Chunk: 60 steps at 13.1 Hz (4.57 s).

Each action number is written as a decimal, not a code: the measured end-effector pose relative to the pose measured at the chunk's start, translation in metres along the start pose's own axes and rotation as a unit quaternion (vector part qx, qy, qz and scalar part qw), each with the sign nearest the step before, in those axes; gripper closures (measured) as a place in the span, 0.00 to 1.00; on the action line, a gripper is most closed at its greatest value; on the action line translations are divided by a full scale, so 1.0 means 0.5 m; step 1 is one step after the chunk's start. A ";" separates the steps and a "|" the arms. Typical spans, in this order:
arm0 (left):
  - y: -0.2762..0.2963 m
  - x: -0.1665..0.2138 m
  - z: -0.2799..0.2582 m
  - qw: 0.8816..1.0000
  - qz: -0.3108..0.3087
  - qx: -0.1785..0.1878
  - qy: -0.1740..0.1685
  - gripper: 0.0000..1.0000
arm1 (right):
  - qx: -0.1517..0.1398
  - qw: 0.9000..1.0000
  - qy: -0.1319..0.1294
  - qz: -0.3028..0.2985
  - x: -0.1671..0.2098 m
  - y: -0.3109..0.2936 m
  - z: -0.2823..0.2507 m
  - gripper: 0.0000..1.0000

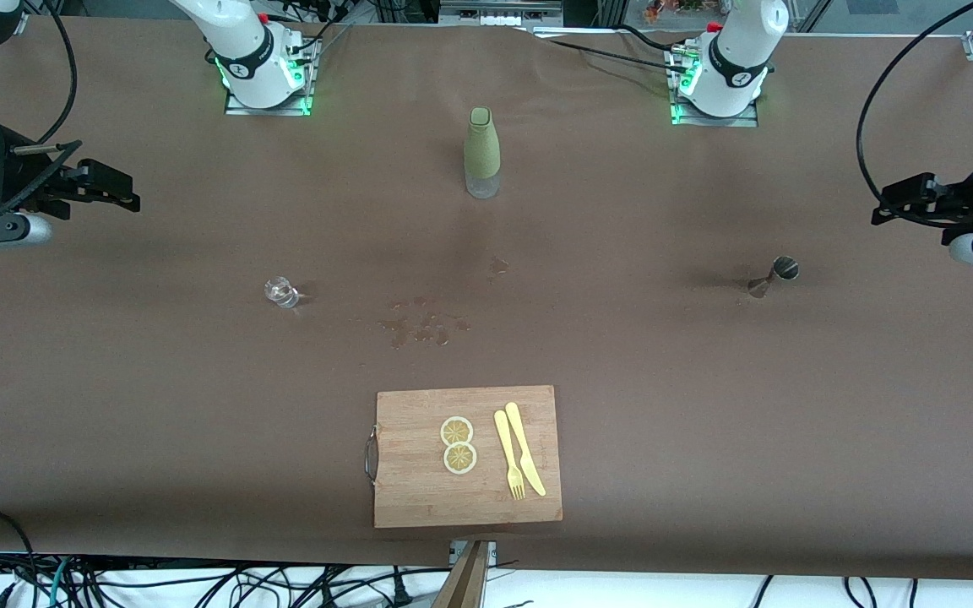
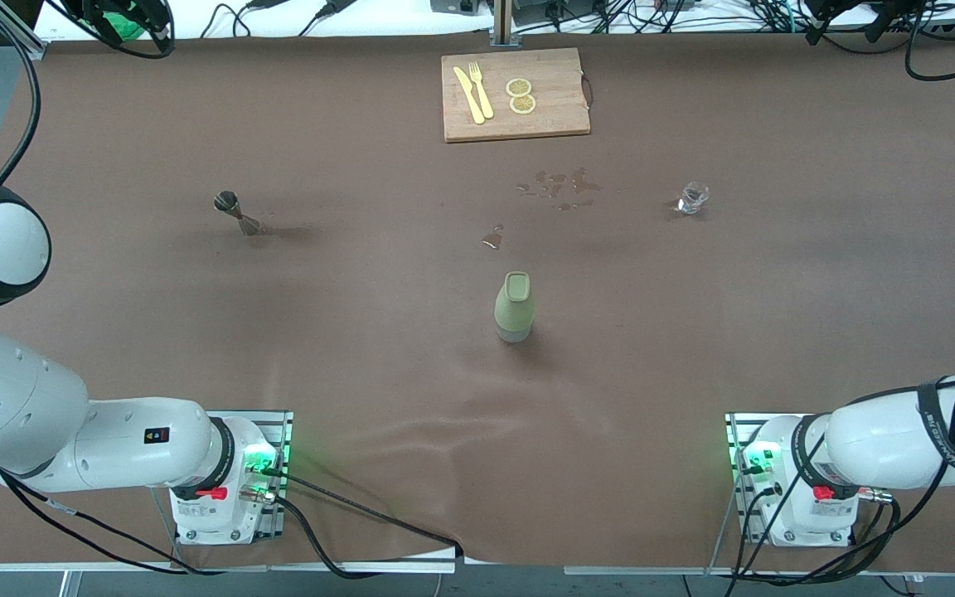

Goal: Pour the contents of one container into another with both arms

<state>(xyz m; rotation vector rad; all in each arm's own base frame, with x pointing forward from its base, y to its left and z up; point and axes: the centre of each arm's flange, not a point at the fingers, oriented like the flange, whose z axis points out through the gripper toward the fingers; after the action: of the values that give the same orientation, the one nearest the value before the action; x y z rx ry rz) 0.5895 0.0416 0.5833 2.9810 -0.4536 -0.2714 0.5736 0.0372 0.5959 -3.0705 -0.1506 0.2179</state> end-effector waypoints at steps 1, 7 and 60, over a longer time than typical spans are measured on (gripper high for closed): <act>-0.033 -0.011 0.000 0.999 0.033 -0.017 0.008 0.00 | 0.000 1.000 0.002 -0.002 -0.003 0.000 -0.005 0.00; -0.243 -0.099 0.076 0.962 0.231 -0.134 0.056 0.00 | 0.009 0.992 0.002 -0.123 0.003 -0.011 0.027 0.00; -0.400 -0.122 1.057 0.587 0.471 -0.362 0.550 0.69 | 0.318 0.651 0.365 -0.584 0.026 0.155 0.982 0.02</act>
<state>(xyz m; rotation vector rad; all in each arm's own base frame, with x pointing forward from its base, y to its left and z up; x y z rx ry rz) 0.4868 0.2048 0.0484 1.2873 -1.1700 1.1092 0.5228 -0.0127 0.1039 -1.6138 -1.4716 -0.8096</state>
